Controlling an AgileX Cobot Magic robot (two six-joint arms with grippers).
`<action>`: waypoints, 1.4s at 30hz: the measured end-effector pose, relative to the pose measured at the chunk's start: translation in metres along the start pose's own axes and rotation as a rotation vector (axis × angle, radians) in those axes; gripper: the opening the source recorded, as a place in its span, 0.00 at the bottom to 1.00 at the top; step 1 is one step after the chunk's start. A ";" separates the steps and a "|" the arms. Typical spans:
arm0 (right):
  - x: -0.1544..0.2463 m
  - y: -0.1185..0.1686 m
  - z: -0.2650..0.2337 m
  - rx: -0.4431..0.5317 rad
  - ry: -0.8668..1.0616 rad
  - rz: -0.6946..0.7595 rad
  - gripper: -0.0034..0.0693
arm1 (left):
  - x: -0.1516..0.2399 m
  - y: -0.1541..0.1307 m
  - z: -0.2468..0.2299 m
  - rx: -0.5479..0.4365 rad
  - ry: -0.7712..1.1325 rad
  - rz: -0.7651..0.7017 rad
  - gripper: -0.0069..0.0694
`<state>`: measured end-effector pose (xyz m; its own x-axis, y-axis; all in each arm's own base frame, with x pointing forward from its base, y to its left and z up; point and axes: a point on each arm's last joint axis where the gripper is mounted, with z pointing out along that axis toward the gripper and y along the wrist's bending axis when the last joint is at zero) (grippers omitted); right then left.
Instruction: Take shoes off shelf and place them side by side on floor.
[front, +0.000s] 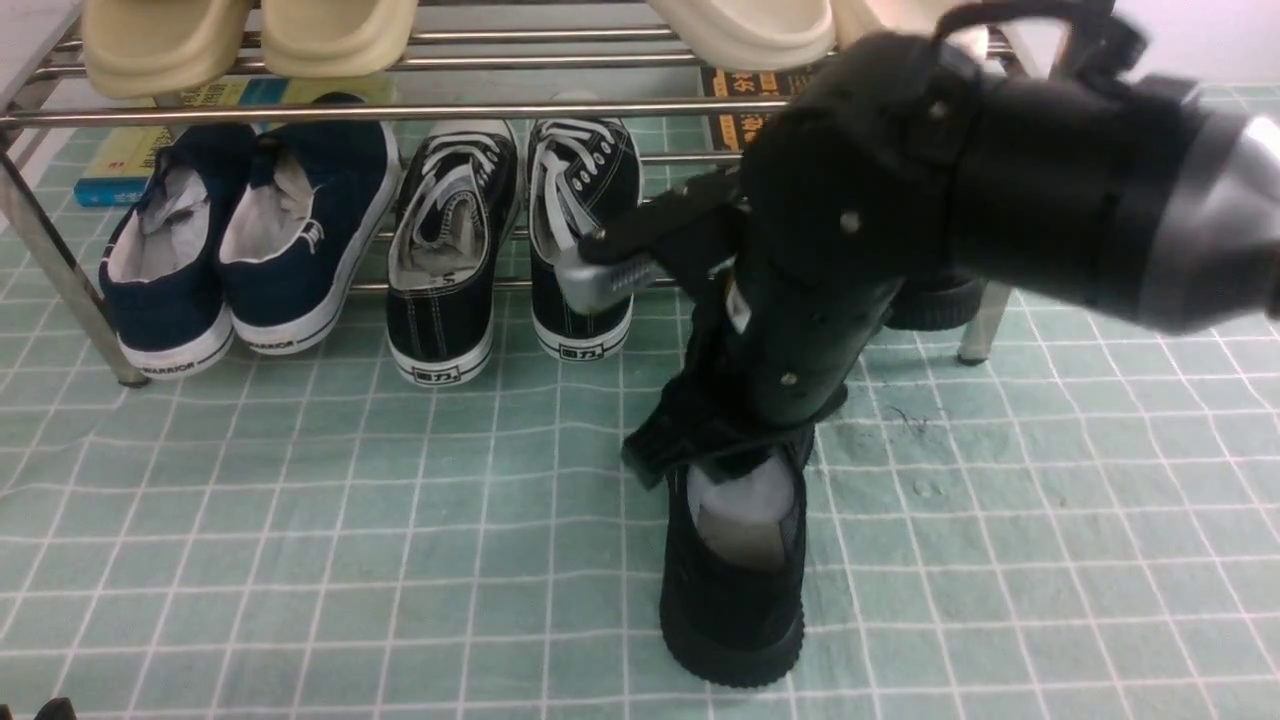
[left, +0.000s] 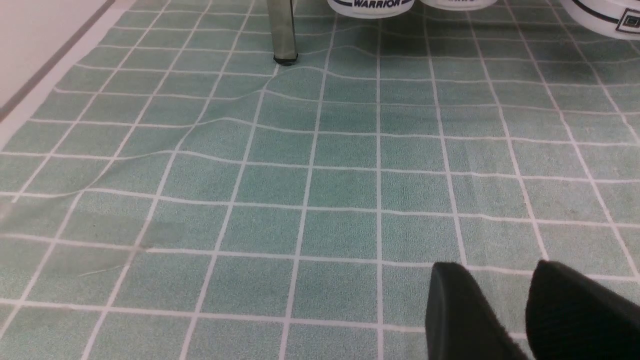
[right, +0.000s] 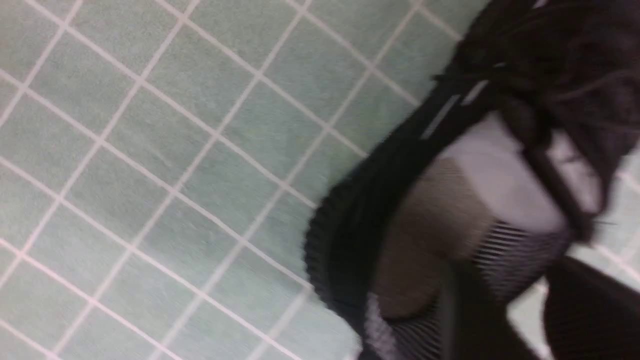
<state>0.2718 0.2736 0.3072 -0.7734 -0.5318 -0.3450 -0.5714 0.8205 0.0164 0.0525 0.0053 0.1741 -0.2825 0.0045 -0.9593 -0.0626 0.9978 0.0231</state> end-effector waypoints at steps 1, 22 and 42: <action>-0.001 -0.001 -0.001 0.001 0.000 -0.001 0.26 | 0.000 0.000 0.000 0.000 0.000 0.000 0.41; -0.042 -0.128 -0.013 0.240 -0.303 0.067 0.63 | 0.000 0.000 0.000 0.000 0.000 0.001 0.41; -0.056 -0.151 0.060 0.397 -0.265 0.000 0.65 | 0.000 0.000 0.000 -0.002 0.000 0.005 0.41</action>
<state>0.4177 0.1919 0.2675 -0.6473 -0.5027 -0.5729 -0.3829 0.8644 -0.3259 0.0525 0.0054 0.1741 -0.2826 0.0094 -0.9592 -0.0630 0.9976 0.0284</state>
